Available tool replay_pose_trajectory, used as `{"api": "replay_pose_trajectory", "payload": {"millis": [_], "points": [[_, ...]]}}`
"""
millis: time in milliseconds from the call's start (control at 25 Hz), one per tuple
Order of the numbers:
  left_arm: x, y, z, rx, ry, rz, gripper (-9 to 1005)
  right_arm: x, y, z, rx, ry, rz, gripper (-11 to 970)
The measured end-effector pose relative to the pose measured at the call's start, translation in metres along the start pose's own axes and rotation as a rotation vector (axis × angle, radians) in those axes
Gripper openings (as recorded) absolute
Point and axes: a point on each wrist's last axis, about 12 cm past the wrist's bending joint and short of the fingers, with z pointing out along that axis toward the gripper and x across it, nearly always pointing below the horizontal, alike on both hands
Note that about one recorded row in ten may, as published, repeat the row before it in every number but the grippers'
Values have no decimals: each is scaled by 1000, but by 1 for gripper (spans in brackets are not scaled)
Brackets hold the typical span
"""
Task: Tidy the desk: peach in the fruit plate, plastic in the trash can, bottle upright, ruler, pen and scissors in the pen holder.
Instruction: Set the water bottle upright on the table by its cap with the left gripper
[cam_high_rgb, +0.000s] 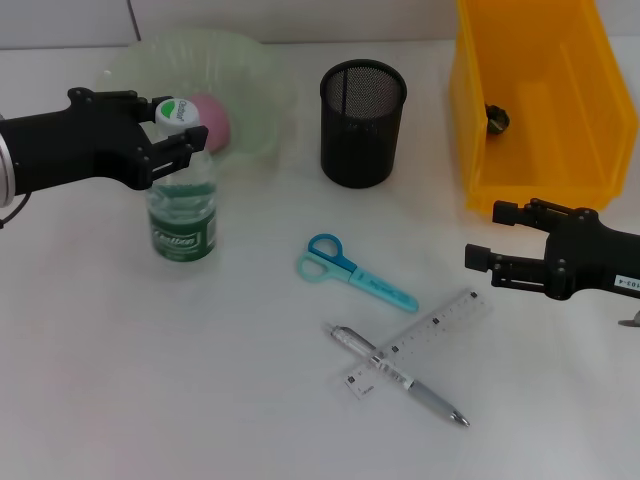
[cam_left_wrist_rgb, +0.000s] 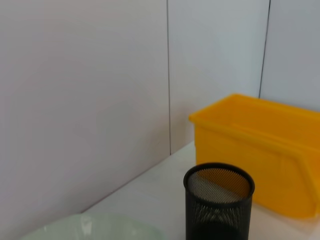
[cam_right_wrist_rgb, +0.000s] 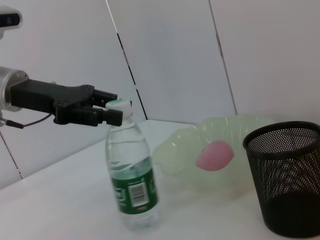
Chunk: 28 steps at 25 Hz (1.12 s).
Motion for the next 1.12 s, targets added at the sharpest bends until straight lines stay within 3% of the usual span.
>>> {"api": "replay_pose_trajectory", "payload": {"millis": [800,1120], "points": [[-1,3,2,6,-17,-2,445,-1,0,1,-2,-1,1,834],[-5,3,-2,19,-56,-51,451,-2,-1,0,1,-1,-1,834]]}}
